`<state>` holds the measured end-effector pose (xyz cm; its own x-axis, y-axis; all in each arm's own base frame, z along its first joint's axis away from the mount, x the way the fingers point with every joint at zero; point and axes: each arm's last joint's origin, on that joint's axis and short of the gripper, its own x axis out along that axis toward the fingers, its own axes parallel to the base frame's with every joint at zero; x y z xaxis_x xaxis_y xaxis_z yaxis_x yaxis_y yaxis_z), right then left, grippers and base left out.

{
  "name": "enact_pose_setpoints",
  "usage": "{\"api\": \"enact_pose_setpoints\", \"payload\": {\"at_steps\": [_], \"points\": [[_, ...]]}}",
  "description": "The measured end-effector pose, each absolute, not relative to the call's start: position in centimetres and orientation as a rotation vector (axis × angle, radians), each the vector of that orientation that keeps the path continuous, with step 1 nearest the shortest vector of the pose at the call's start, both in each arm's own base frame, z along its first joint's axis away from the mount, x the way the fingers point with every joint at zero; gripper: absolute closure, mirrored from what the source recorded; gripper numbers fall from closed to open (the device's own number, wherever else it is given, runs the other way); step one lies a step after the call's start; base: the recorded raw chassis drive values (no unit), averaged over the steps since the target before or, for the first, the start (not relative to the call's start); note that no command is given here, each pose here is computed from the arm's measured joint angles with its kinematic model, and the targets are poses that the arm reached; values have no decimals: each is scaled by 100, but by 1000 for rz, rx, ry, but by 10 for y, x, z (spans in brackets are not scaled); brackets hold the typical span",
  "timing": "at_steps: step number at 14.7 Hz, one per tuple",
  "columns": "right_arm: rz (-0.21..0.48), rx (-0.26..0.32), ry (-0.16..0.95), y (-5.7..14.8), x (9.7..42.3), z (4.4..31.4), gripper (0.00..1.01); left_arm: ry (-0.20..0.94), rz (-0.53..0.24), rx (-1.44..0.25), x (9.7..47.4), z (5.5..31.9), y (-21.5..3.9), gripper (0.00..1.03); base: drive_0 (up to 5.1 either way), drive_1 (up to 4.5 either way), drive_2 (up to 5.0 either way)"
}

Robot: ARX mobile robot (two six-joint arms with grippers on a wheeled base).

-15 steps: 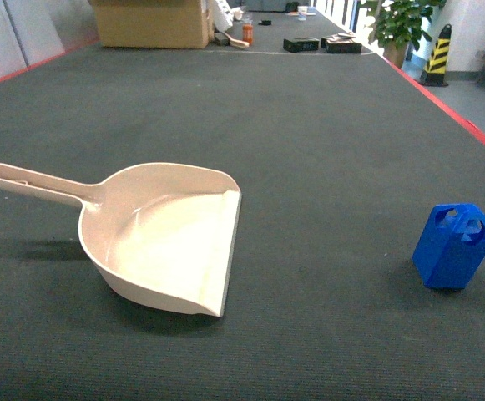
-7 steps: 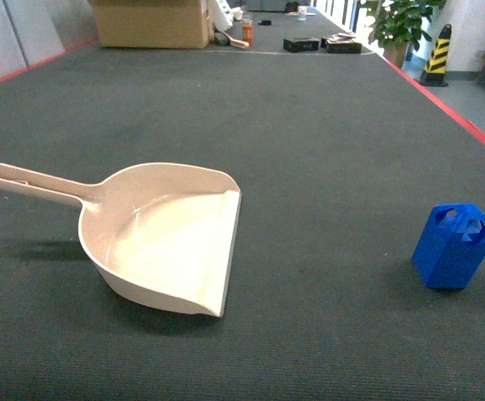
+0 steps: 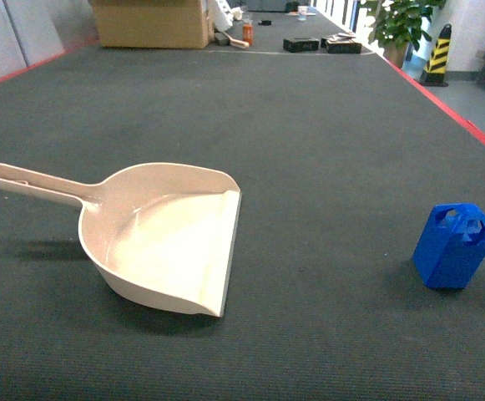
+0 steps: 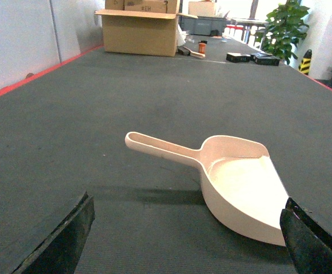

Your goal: Place part in tray to right shelf

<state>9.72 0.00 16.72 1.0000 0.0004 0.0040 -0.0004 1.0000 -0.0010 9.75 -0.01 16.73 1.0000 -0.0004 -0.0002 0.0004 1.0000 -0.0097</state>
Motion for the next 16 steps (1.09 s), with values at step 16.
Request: {"api": "enact_pose_setpoints", "payload": {"at_steps": [16], "points": [[0,-1,-4,0,97,167,3,0,0,-10,97,167,0,5,0,0,0]]}}
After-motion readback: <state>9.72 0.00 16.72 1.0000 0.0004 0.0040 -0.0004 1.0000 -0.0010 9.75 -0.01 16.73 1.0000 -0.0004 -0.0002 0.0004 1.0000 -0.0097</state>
